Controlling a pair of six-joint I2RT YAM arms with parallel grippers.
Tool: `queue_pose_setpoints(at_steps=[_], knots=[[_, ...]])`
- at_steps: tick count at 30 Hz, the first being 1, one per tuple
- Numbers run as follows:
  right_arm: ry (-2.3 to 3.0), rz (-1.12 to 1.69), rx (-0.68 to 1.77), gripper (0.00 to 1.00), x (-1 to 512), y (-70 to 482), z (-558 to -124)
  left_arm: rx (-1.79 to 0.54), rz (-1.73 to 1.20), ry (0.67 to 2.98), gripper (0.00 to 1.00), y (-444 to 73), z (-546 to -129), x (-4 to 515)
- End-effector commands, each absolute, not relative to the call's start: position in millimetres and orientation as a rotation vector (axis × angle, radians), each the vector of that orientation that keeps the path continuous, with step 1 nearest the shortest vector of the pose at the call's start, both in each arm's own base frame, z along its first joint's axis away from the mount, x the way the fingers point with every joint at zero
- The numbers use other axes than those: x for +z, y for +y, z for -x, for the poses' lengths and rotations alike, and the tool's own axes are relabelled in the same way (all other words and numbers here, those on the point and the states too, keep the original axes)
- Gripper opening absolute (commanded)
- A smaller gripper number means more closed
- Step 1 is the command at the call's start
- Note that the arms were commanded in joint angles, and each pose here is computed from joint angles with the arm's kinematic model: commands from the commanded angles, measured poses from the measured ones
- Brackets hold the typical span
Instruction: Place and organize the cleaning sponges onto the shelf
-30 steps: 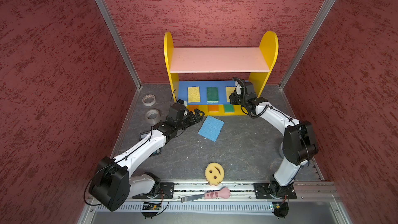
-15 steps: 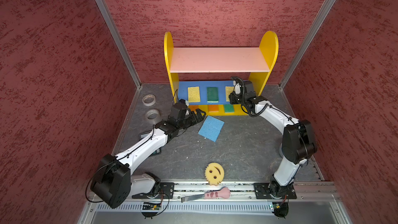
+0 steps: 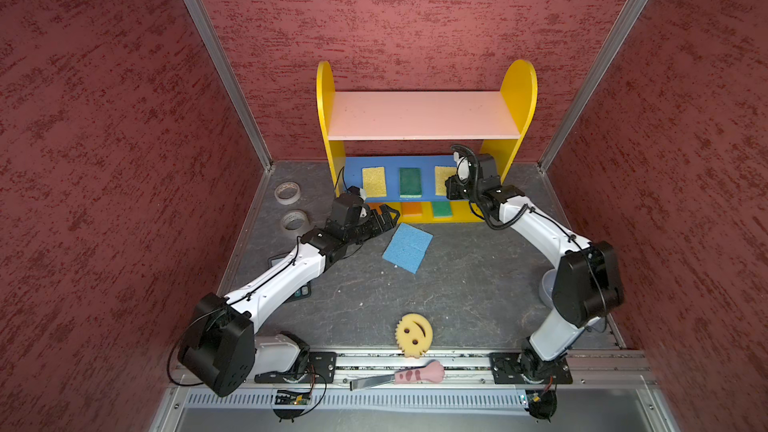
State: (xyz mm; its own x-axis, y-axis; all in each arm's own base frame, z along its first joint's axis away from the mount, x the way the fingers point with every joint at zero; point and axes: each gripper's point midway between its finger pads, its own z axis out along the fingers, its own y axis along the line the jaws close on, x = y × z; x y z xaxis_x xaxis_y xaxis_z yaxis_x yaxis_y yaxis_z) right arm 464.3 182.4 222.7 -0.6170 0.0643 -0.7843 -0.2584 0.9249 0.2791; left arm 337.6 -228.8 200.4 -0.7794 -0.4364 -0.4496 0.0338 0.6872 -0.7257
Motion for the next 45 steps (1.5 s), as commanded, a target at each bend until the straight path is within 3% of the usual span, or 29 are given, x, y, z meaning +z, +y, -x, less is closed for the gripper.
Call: queue_pose_setpoints(at_steps=[1,10,35,45], knots=[[2.184,0.084,0.483,0.00,229.0,177.2,-448.4,-1.010,0.299,2.257,0.99,-234.3,-345.6,210.5],[2.234,-0.047,0.522,0.00,205.4,160.8,-437.1,-1.027,0.317,2.256,1.00,-244.4,-355.3,211.6],[2.248,-0.127,0.582,0.00,190.1,139.2,-477.8,-1.017,0.340,2.267,0.99,-250.1,-358.5,200.6],[2.248,-0.169,0.632,0.00,189.1,138.2,-455.8,-1.009,0.344,2.261,1.00,-246.6,-357.5,200.8]])
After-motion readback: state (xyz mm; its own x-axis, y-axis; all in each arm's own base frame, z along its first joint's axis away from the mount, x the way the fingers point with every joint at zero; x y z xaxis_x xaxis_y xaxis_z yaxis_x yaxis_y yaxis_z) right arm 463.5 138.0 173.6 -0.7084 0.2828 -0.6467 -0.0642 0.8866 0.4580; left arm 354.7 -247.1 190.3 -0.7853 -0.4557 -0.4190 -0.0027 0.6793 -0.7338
